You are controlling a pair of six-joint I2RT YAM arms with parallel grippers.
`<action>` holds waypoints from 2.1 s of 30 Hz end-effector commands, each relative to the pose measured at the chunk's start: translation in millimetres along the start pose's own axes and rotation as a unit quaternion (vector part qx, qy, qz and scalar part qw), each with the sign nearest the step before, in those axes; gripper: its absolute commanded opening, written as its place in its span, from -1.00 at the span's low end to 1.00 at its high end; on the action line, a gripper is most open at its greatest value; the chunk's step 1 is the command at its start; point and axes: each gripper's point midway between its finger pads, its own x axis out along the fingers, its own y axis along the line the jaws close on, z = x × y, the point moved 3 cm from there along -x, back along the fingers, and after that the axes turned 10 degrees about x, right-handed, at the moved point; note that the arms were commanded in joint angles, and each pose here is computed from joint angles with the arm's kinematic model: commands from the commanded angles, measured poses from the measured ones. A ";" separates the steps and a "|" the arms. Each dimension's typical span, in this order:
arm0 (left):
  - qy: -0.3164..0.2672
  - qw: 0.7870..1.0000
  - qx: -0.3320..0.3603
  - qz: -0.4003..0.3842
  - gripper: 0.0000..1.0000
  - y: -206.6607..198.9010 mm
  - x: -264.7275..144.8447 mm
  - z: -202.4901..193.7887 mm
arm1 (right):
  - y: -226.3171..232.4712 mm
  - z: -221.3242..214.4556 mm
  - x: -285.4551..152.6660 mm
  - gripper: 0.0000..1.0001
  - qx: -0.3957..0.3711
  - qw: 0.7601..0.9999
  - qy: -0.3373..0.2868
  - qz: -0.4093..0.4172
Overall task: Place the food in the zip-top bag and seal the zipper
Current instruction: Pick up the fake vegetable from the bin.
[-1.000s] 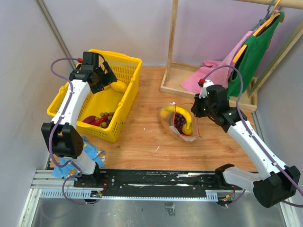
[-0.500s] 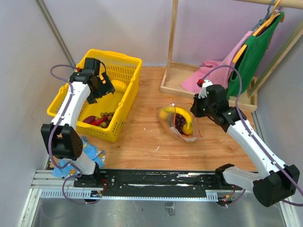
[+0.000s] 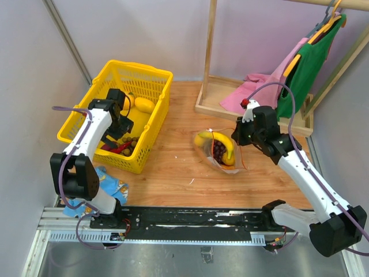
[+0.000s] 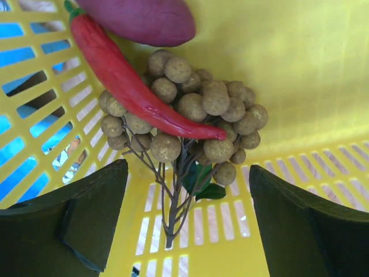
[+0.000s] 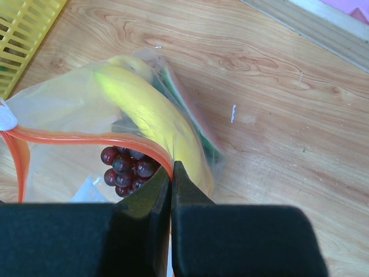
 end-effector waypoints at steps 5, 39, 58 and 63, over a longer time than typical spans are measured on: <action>-0.024 0.990 -0.133 0.044 0.30 15.6 22.3 -6.2 | 0.4 2.0 -4.5 -0.96 -0.006 1.000 -0.020 0.012; -0.041 0.991 -0.124 -0.004 -0.99 4.5 20.9 21.6 | -0.9 0.1 -1.5 -0.95 -0.011 1.000 -0.021 0.006; -0.129 0.947 0.010 -0.293 -0.99 -35.9 -112.5 55.2 | 5.5 8.2 -4.7 -0.96 -0.004 0.999 -0.028 0.016; -0.130 0.906 0.073 -0.396 -0.99 -58.6 -155.2 37.0 | 11.1 9.3 -3.7 -0.97 0.009 0.999 -0.024 0.030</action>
